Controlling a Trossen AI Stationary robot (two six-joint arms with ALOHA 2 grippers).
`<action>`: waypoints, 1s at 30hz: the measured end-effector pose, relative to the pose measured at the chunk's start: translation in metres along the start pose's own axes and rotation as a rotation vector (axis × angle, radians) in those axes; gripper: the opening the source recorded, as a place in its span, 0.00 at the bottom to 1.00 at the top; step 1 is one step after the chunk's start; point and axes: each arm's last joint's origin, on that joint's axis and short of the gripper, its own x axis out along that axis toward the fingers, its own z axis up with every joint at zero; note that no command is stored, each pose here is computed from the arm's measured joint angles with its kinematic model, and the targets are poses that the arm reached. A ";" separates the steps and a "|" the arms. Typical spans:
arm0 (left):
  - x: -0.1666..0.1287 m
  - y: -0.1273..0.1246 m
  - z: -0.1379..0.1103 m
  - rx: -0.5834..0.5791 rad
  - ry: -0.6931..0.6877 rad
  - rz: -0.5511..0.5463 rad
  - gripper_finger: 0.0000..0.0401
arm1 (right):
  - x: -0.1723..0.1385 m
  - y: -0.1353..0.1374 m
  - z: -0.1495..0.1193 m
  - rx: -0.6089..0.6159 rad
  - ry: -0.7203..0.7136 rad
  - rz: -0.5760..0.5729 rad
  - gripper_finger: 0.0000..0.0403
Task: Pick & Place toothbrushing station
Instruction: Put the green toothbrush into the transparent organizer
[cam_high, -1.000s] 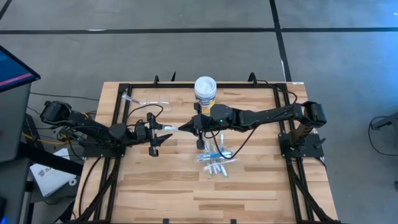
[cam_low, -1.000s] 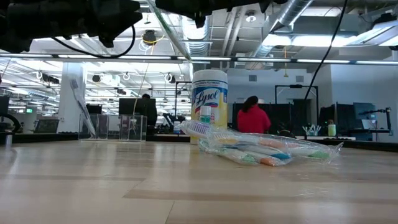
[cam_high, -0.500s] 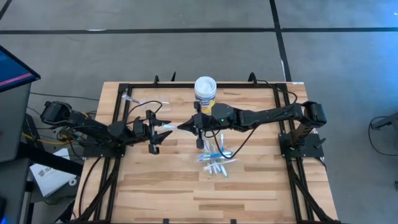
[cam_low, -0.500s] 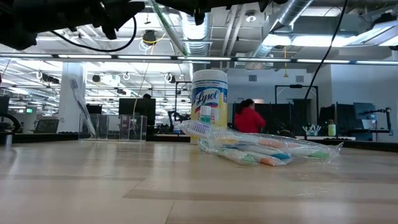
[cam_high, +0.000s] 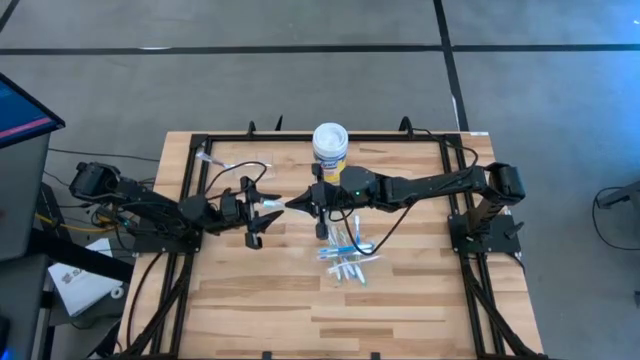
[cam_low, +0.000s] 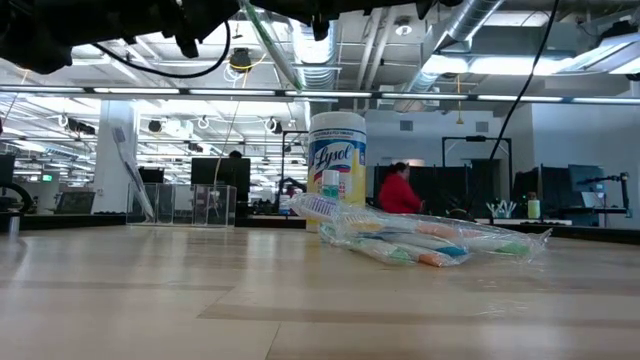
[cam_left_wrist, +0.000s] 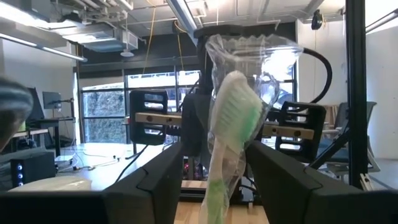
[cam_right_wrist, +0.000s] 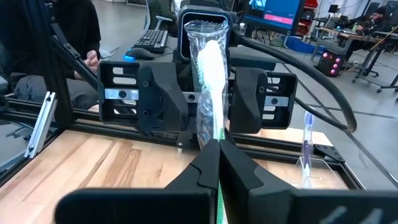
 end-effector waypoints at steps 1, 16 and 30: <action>0.000 0.000 0.000 0.000 0.000 0.000 0.41 | 0.000 0.000 0.000 0.000 0.000 0.000 0.00; 0.000 0.000 0.000 0.000 0.001 0.001 0.03 | 0.000 0.000 -0.002 0.001 0.017 0.002 0.00; 0.000 0.001 0.000 -0.002 0.002 0.031 0.01 | -0.001 -0.010 -0.007 0.030 0.056 -0.017 0.05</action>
